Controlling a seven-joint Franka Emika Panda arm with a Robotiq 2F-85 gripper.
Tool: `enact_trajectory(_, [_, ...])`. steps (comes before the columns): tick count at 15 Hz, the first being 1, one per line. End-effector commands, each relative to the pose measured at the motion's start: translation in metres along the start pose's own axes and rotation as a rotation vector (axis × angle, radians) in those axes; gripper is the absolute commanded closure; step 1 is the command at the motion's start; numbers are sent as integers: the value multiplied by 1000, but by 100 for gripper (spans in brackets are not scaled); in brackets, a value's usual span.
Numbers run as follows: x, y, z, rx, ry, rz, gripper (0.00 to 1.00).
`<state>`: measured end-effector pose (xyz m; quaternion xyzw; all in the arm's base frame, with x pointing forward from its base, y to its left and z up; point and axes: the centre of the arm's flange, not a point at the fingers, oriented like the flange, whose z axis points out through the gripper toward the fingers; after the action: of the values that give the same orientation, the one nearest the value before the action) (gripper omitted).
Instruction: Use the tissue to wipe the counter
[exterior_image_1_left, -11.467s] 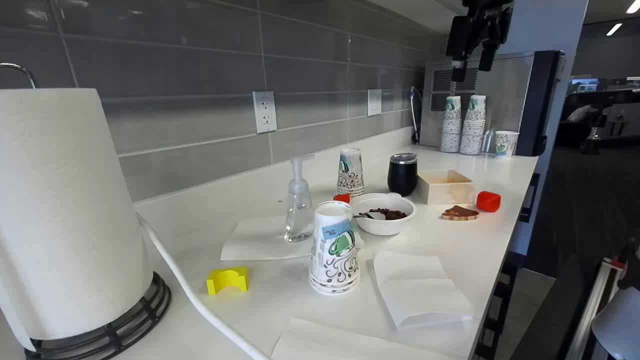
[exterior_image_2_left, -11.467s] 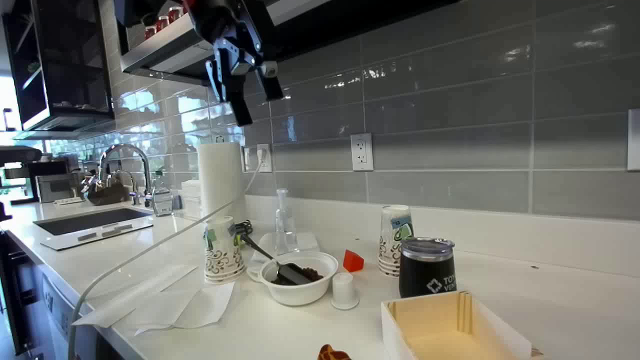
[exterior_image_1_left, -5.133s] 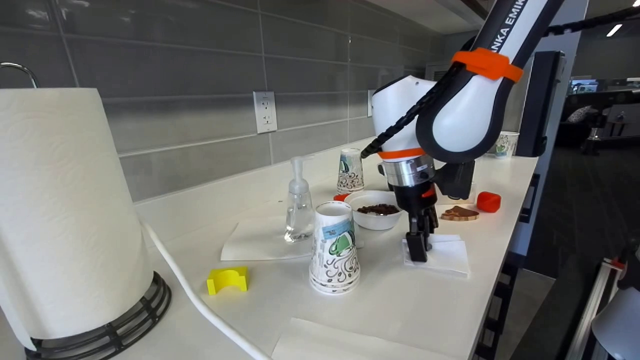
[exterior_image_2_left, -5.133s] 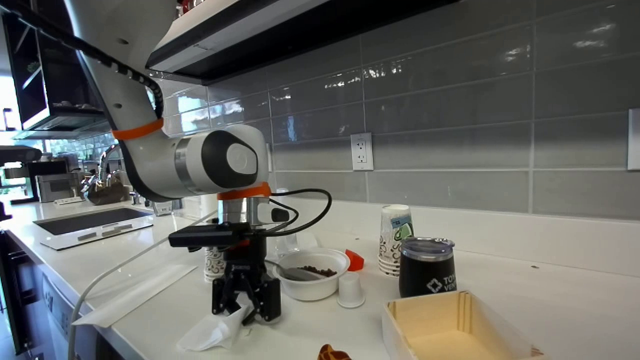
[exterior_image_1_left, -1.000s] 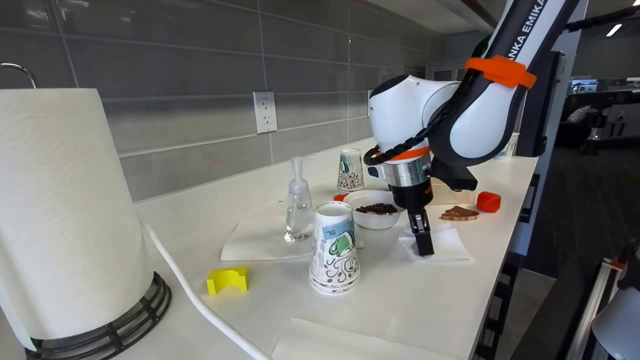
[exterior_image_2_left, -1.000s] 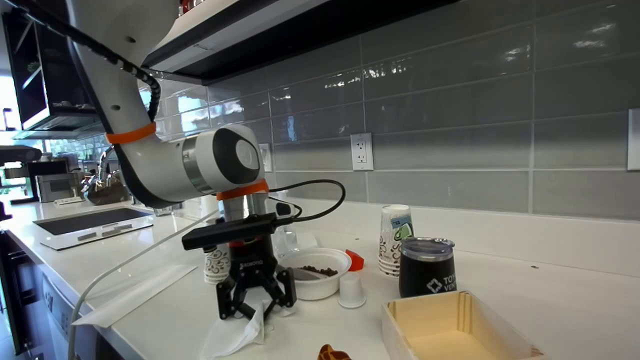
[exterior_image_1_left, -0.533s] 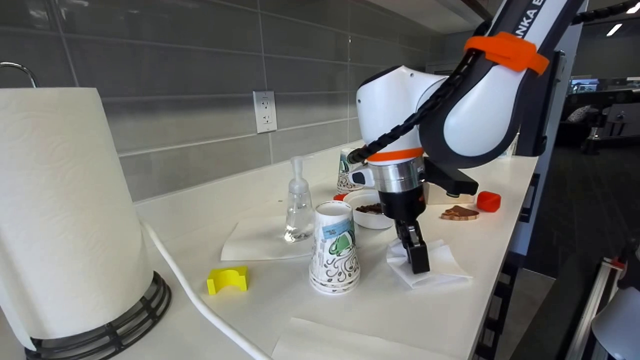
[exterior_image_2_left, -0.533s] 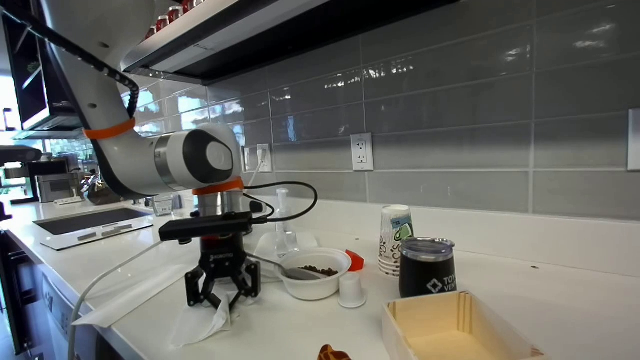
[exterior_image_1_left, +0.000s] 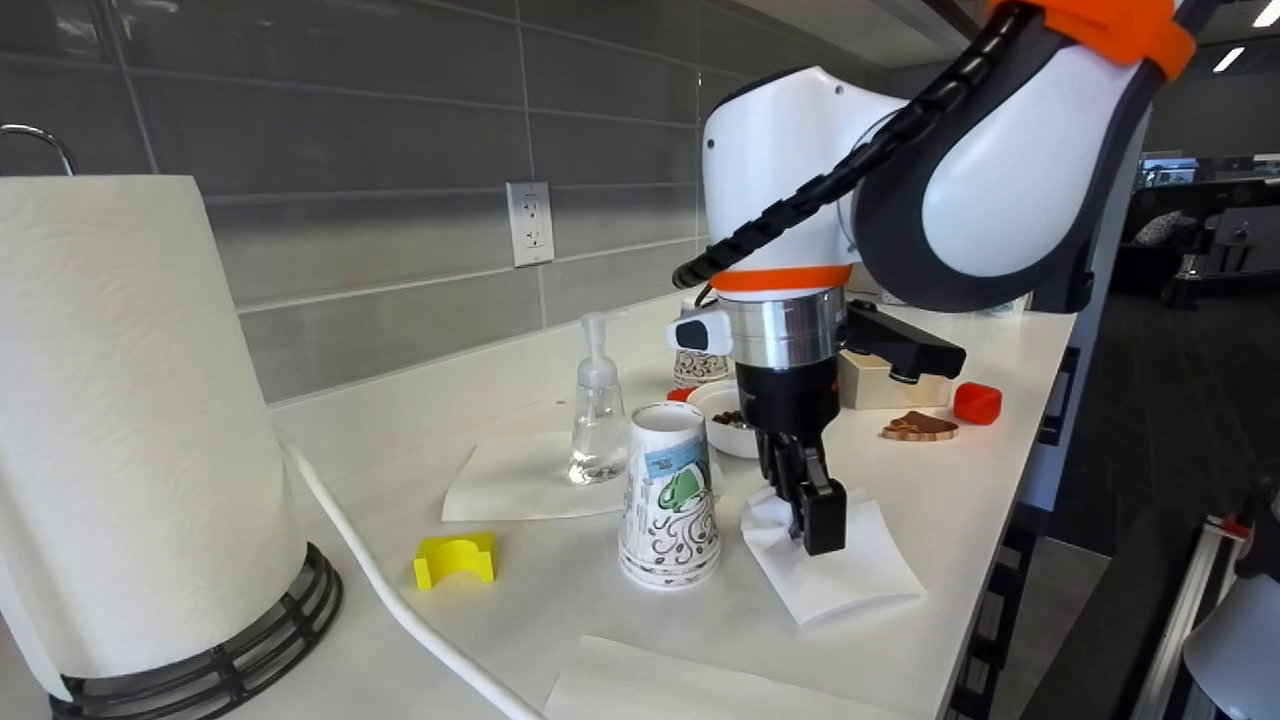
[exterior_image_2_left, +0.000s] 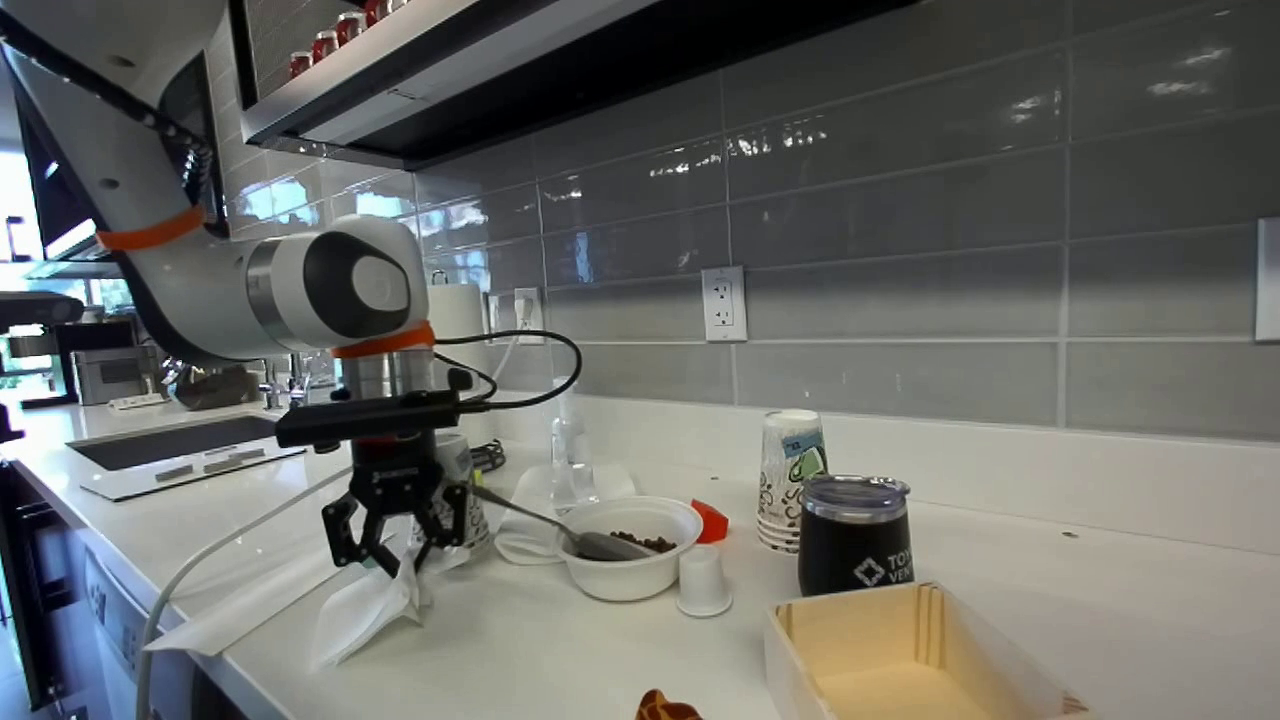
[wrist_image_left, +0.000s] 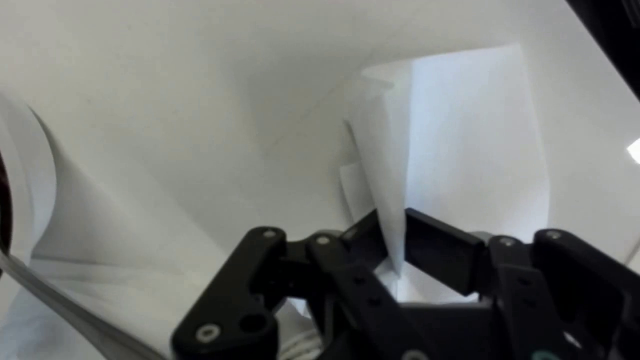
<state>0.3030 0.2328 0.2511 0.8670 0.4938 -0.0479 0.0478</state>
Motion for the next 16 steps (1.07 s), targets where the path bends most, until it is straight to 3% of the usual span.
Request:
enact_trajectory(1, [-30,-35,-15,-9,69,-69,97])
enact_trajectory(4, [-21,-46,-21,-28,98,-99,97])
enact_trajectory(5, [-19,-49,-23,-33,105,-104,64])
enact_trajectory(6, [-18,-51,-25,-38,113,-106,64])
enact_trajectory(14, [-19,-57,-42,-62,183,-133,4])
enact_trajectory(16, [-21,-59,-52,-71,200,-150,0])
